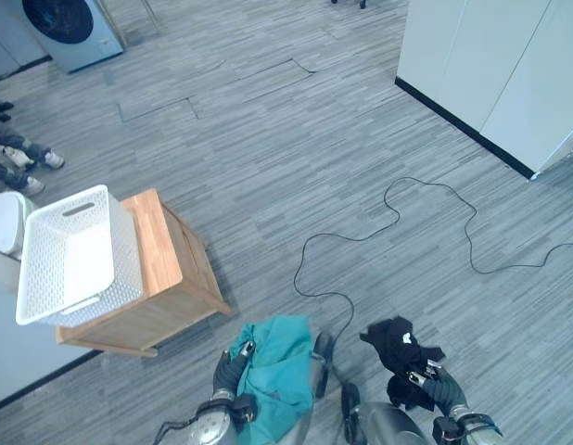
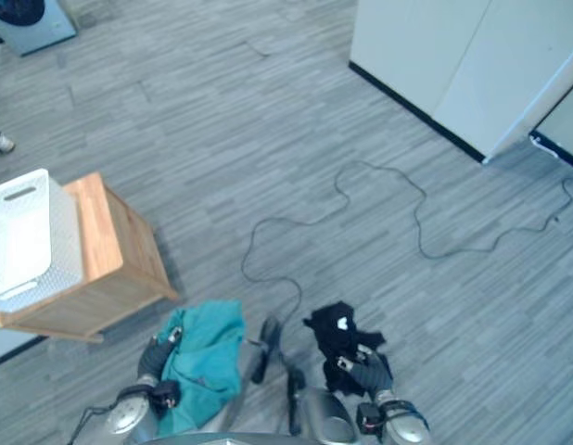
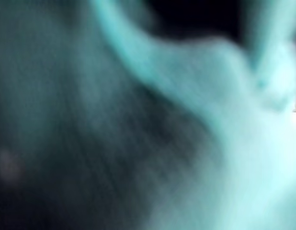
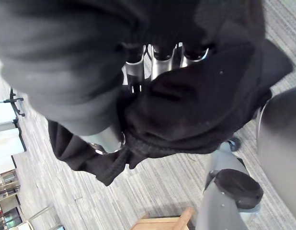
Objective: Tidy up the quilt and then pick up the clothes from the bed and put them into the laundry hamper.
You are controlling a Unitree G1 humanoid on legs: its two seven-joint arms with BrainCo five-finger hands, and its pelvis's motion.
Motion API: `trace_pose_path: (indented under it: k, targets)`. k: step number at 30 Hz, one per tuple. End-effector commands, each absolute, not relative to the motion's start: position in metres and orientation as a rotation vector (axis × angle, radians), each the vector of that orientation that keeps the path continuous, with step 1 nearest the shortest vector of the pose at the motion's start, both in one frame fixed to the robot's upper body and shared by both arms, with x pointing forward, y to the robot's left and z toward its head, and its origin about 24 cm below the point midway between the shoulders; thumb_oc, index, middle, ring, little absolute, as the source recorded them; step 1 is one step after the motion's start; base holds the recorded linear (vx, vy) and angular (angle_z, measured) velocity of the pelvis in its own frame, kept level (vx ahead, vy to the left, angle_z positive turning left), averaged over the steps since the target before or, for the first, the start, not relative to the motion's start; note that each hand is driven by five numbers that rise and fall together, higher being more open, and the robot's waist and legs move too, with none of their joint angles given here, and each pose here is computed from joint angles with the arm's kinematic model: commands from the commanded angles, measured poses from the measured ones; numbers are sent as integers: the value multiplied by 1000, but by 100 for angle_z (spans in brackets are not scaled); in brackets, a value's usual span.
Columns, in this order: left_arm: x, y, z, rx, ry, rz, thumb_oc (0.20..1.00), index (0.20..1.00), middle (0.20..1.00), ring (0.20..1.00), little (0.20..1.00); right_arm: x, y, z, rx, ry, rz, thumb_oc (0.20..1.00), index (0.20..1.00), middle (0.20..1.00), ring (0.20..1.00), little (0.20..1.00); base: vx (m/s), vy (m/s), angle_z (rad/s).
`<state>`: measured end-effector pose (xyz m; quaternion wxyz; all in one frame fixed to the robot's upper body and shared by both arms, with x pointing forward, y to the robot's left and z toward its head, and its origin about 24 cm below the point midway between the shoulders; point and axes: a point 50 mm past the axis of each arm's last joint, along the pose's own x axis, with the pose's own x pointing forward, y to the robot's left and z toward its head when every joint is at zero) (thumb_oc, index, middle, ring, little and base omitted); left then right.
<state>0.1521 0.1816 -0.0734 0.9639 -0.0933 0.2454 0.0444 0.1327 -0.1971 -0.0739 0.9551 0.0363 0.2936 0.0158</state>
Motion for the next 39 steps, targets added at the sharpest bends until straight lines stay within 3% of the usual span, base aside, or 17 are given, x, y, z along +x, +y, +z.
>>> trace_pose_path:
  k: [1, 16, 21, 31, 39]
  targets:
    - [159, 179, -54, -130, 394, 15, 200, 200, 200, 200, 200, 140, -194, -50, 129, 416, -23, 200, 200, 200, 200, 200, 585, 87, 14]
    - [179, 185, -41, -76, 363, 10, 200, 200, 200, 200, 200, 149, -152, -46, 156, 407, 43, 200, 200, 200, 200, 200, 482, 182, 2]
    - [179, 186, -42, -70, 349, 16, 200, 200, 200, 200, 200, 154, -165, -46, 174, 377, 55, 200, 200, 200, 200, 200, 556, -202, 84]
    - [181, 191, -31, -90, 348, -22, 200, 200, 200, 200, 200, 164, -195, -41, 126, 391, 16, 200, 200, 200, 200, 200, 482, -167, 184]
    - [166, 186, -44, -110, 410, -76, 200, 200, 200, 200, 200, 145, -206, -56, 94, 467, -39, 200, 200, 200, 200, 200, 293, -25, 136]
